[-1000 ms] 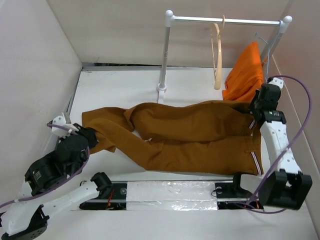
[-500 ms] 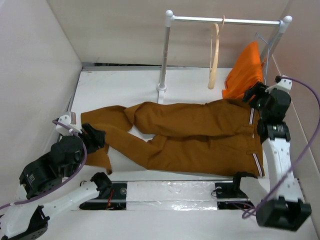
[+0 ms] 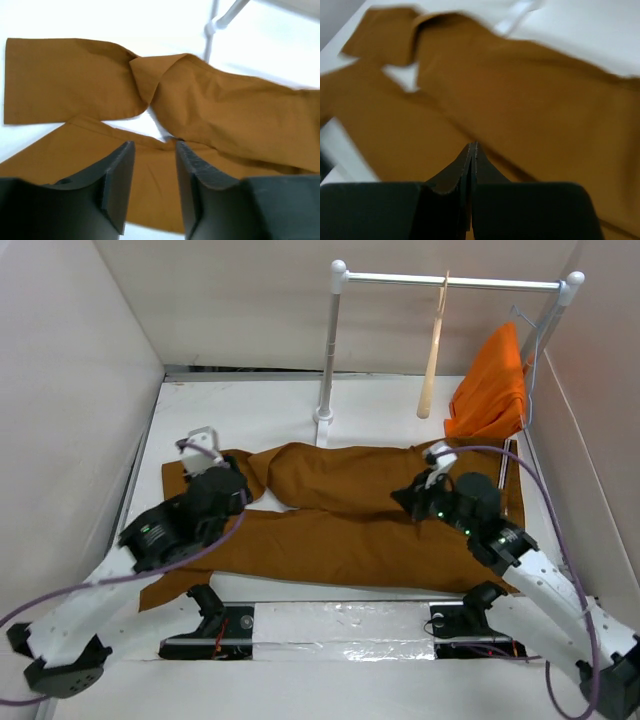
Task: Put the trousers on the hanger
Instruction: Flatten out the trousers at the center of the board.
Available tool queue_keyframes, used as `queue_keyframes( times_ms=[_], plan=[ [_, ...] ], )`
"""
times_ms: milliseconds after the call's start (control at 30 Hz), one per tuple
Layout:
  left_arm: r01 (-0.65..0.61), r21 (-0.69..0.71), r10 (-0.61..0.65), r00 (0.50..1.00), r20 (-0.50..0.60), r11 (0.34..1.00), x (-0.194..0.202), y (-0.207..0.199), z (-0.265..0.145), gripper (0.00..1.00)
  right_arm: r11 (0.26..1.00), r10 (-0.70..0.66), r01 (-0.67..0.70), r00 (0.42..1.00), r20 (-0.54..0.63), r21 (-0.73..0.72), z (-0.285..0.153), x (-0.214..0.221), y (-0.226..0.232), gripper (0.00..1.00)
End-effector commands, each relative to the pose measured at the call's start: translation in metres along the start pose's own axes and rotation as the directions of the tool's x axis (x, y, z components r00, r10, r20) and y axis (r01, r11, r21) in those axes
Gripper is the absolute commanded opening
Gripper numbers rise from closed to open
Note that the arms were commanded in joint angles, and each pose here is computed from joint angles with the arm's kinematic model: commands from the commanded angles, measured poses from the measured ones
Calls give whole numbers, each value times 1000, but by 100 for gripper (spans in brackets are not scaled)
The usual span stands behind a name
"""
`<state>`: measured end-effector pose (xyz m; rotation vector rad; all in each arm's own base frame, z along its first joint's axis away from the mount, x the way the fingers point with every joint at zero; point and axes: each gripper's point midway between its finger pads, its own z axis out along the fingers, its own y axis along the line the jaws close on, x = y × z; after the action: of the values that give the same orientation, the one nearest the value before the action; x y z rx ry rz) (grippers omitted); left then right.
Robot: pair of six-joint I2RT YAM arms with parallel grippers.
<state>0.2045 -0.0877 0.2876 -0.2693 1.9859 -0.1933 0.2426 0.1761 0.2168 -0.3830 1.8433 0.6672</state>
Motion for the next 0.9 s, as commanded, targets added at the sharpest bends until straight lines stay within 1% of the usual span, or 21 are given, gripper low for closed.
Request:
queue_keyframes(
  times_ms=[0,33,67,100,133,167,200,233,267,300,333,400,433,467,567,600,633,667,733,800,867],
  plan=[
    [-8,-92,12,999,40,996,4,-19,43,34,994,-104,101,991,88,33,7,-26,21,0],
    [-7,-133,9,1000,16,991,15,-16,55,28,992,-126,127,990,62,-11,13,-17,39,0],
    [-25,-190,22,1000,-19,981,28,-11,70,16,990,-137,139,989,63,-15,14,-17,45,0],
    [12,-249,-14,1000,-8,968,28,2,82,13,989,-146,147,987,71,0,16,-19,46,0],
    [9,-294,-19,999,-31,956,44,17,94,10,987,-158,159,986,58,-18,19,-14,55,0],
    [37,-307,-49,998,-30,951,47,26,102,8,986,-161,162,985,60,-21,20,-13,57,0],
    [139,-302,-148,989,-9,943,42,38,117,9,987,-159,160,985,71,-9,23,-14,55,0],
    [165,-329,-182,983,-21,930,55,55,124,11,986,-164,166,984,62,-16,24,-9,57,0],
    [230,-326,-238,971,16,917,50,65,125,18,986,-164,166,984,72,-19,29,-8,58,0],
    [318,-305,-318,947,51,898,46,70,132,22,986,-159,162,983,87,-33,33,-5,60,0],
    [384,-375,-380,921,89,844,53,104,135,25,986,-160,164,983,88,-39,35,-3,60,0],
    [491,-352,-476,869,135,797,49,118,138,30,985,-162,167,984,76,-52,38,3,62,0],
    [531,-402,-508,844,172,746,56,142,137,32,984,-166,169,984,67,-52,39,8,61,0],
    [553,-417,-527,829,187,721,58,151,137,35,983,-169,173,984,63,-55,40,10,60,0],
    [590,-482,-579,792,192,647,77,177,141,39,982,-168,174,983,74,-73,41,16,62,0],
    [591,-489,-592,787,175,641,83,179,145,39,981,-161,170,982,97,-92,41,13,66,0],
    [586,-509,-600,784,160,630,91,182,147,40,980,-162,171,982,100,-99,42,14,67,0],
    [570,-541,-607,784,132,619,104,186,151,45,980,-162,172,982,96,-101,42,17,66,0],
    [557,-566,-608,785,118,608,113,190,156,46,978,-165,175,982,88,-117,43,20,69,0],
    [554,-597,-610,781,131,581,119,198,160,47,976,-167,176,983,80,-125,43,25,69,0],
    [557,-620,-617,773,144,553,125,207,162,52,976,-166,175,983,74,-132,44,28,69,0]
  ],
)
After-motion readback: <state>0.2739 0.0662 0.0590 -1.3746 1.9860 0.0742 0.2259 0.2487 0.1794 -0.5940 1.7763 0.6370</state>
